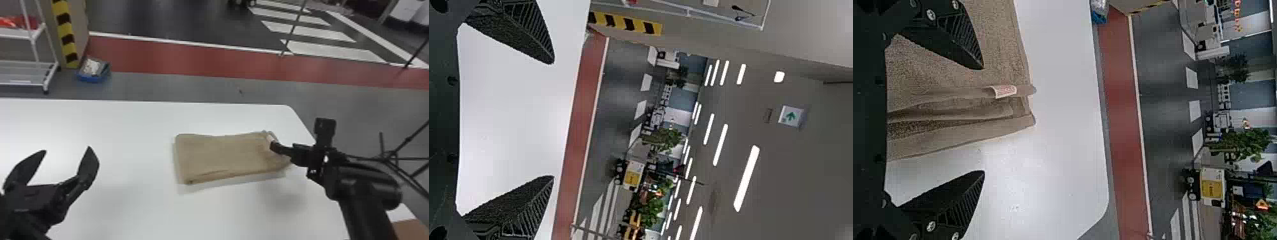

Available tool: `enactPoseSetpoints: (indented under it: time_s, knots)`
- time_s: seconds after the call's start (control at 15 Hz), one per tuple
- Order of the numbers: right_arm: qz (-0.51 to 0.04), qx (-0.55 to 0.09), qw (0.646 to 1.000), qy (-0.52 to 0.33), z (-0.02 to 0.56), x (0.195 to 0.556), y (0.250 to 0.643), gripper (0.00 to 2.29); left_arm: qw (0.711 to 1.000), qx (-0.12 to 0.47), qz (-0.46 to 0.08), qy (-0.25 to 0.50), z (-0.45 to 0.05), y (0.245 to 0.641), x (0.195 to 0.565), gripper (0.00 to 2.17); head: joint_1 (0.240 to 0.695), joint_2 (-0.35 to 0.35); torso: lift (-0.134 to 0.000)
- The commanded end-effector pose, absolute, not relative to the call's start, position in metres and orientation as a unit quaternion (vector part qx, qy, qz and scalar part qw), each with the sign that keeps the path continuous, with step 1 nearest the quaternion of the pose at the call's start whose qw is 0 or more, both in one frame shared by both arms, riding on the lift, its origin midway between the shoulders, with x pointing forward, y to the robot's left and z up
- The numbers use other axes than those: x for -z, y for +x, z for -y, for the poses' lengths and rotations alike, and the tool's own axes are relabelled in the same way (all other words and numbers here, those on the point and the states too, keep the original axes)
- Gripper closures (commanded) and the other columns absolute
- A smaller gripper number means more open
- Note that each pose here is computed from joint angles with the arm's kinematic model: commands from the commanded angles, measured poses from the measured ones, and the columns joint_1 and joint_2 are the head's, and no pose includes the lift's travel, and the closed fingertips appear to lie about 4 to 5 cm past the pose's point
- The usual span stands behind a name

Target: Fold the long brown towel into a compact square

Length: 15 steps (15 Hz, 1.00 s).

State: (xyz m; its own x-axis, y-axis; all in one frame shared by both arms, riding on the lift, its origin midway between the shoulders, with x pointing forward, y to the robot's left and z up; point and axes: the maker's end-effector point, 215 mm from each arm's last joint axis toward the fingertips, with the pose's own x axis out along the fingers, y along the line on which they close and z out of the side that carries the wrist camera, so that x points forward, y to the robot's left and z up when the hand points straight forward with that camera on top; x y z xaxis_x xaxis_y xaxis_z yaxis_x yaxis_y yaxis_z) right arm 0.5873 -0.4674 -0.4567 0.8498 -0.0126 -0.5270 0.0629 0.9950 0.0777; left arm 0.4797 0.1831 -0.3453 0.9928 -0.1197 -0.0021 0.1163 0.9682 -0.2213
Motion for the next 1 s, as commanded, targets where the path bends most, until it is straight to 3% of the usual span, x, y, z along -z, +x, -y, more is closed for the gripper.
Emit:
enactPoseSetpoints:
  time_s: [0.0, 0.33, 0.67, 0.73, 0.87, 0.93]
  knots:
    - [-0.275, 0.023, 0.960, 0.046, 0.472, 0.468, 0.582, 0.15, 0.992, 0.052, 0.008, -0.115, -0.185, 0.479, 0.342, 0.04, 0.695, -0.286, -0.102]
    - [-0.248, 0.027, 0.968, 0.030, 0.485, 0.476, 0.579, 0.25, 0.991, 0.065, 0.005, -0.118, -0.171, 0.486, 0.345, 0.05, 0.695, -0.302, -0.102]
    - [-0.238, 0.015, 0.971, 0.028, 0.480, 0.478, 0.575, 0.97, 0.990, 0.069, 0.003, -0.119, -0.168, 0.486, 0.346, 0.05, 0.695, -0.313, -0.102]
    - [-0.240, 0.016, 0.970, 0.028, 0.480, 0.481, 0.572, 1.02, 0.990, 0.069, 0.004, -0.119, -0.168, 0.487, 0.345, 0.05, 0.695, -0.312, -0.102]
    - [-0.242, 0.017, 0.970, 0.031, 0.481, 0.484, 0.569, 1.02, 0.990, 0.071, 0.001, -0.120, -0.165, 0.488, 0.346, 0.05, 0.695, -0.313, -0.102]
    - [-0.241, 0.018, 0.970, 0.036, 0.482, 0.485, 0.568, 0.82, 0.990, 0.073, 0.002, -0.120, -0.163, 0.488, 0.344, 0.05, 0.695, -0.314, -0.102]
